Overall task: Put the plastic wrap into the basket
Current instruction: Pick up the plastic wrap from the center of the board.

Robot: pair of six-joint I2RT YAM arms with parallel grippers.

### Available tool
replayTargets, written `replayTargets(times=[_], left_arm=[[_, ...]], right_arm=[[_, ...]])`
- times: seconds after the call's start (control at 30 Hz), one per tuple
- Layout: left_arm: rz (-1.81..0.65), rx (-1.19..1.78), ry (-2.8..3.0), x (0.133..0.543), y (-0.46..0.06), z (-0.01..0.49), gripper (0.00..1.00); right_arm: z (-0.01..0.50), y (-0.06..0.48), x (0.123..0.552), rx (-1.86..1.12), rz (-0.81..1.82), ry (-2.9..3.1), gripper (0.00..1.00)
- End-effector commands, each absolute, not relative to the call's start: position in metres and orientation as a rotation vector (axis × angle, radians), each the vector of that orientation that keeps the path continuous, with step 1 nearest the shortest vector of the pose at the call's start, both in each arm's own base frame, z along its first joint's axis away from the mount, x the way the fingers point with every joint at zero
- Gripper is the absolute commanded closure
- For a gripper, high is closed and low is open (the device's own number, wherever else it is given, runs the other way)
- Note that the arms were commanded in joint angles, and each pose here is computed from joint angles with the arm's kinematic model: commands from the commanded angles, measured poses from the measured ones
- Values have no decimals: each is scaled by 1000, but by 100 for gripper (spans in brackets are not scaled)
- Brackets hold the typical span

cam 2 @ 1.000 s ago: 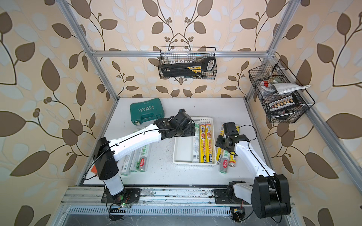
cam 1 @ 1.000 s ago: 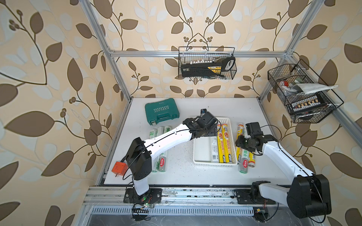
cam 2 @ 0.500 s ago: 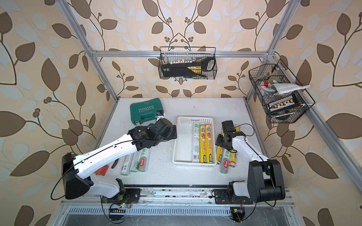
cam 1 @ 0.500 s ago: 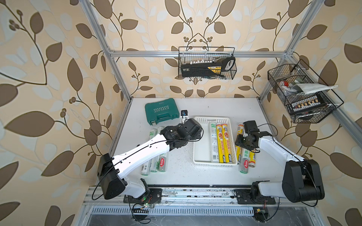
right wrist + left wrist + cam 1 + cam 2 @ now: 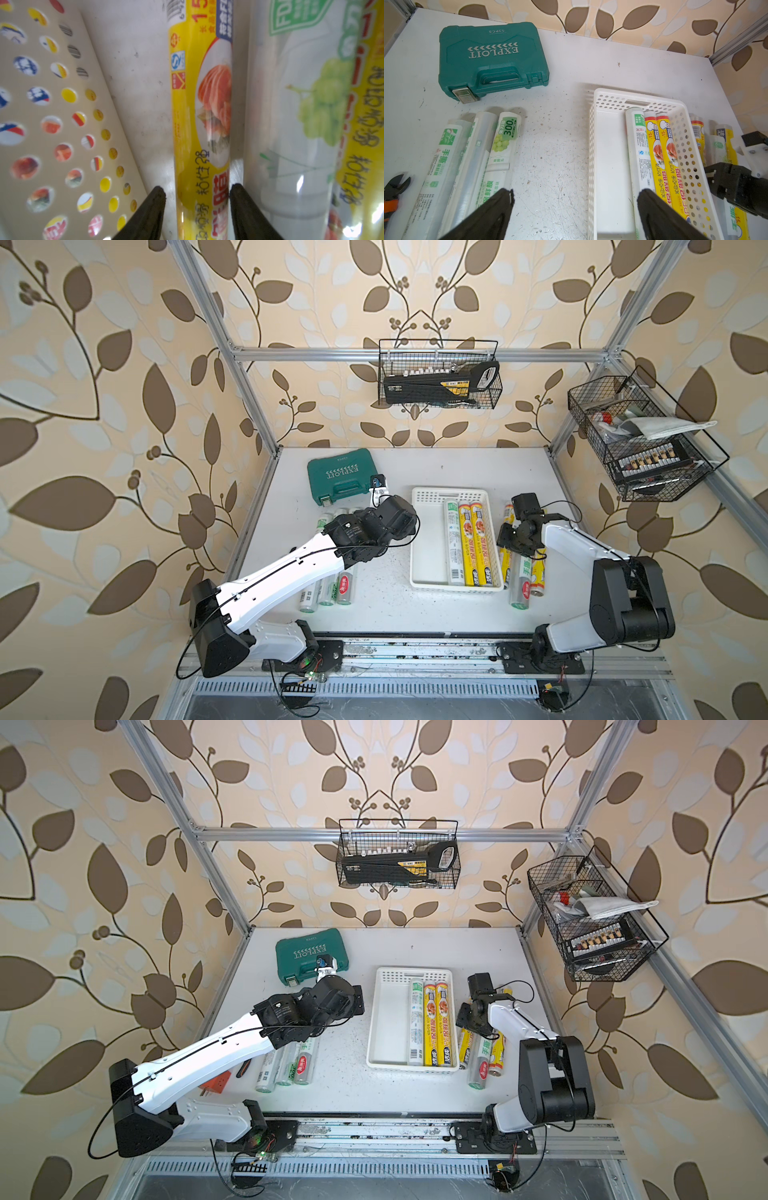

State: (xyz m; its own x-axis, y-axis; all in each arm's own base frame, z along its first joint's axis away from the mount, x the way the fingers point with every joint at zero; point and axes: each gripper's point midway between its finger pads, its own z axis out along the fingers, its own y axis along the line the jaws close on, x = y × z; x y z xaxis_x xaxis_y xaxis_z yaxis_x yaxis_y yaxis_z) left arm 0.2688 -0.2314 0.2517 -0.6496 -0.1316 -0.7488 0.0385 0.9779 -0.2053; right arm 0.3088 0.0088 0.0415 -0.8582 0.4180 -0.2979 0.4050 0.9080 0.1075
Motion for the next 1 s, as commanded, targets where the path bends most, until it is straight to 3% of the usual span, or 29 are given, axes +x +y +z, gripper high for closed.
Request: replayTargets(times=[0.0,0.57,0.67,0.97], left_arm=[[-266,-105,2231,273,-225,261,1],[-254,-120,2236,275,-223,258,1],[-255,-123,2235,275,-222,258,1],[-242,-144,2237,276,-218,259,1]], right_arm=[[44,8,323,634,69,2732,47],[25,8,337,665,50,2761,53],[30,5,338,668,26,2760,58],[68,-8,345,612,-108,2733,61]])
